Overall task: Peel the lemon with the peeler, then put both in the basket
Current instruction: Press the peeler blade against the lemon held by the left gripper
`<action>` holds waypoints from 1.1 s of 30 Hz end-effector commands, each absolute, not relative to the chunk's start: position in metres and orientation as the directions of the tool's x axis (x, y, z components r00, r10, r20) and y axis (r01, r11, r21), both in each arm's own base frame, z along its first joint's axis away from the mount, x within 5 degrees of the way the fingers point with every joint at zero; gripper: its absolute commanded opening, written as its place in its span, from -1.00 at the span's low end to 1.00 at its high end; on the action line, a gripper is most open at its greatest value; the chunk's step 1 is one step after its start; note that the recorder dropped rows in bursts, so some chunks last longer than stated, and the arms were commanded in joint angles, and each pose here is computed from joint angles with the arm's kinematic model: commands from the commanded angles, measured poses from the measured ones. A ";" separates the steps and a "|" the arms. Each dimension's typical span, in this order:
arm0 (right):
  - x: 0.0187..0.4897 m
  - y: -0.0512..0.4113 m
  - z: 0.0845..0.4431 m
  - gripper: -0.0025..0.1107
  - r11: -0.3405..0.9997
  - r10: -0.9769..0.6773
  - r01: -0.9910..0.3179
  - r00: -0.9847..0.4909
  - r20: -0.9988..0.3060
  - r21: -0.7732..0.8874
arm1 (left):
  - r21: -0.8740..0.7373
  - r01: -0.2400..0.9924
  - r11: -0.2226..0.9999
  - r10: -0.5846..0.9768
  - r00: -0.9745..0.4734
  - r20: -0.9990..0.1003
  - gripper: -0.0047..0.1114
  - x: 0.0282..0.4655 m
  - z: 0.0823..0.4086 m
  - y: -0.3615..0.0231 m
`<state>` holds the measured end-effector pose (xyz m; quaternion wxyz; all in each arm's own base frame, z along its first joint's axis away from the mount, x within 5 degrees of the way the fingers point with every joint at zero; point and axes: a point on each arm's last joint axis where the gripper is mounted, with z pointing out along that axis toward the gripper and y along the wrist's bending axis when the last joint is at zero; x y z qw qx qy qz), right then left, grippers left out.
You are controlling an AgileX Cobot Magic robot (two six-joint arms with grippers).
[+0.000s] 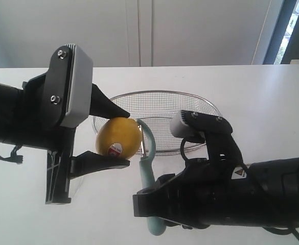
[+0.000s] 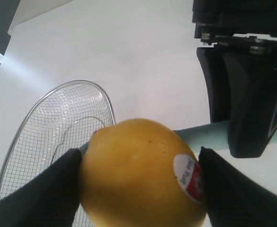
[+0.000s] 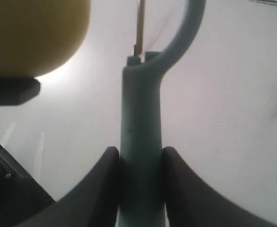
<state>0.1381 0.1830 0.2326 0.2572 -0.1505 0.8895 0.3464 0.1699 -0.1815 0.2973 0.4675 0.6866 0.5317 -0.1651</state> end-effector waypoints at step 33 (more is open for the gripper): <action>0.142 0.187 0.226 -0.96 0.723 -0.007 -0.350 -0.865 -0.501 0.595 | 0.455 0.885 0.095 0.571 0.326 -0.753 -0.92 0.181 0.296 -0.187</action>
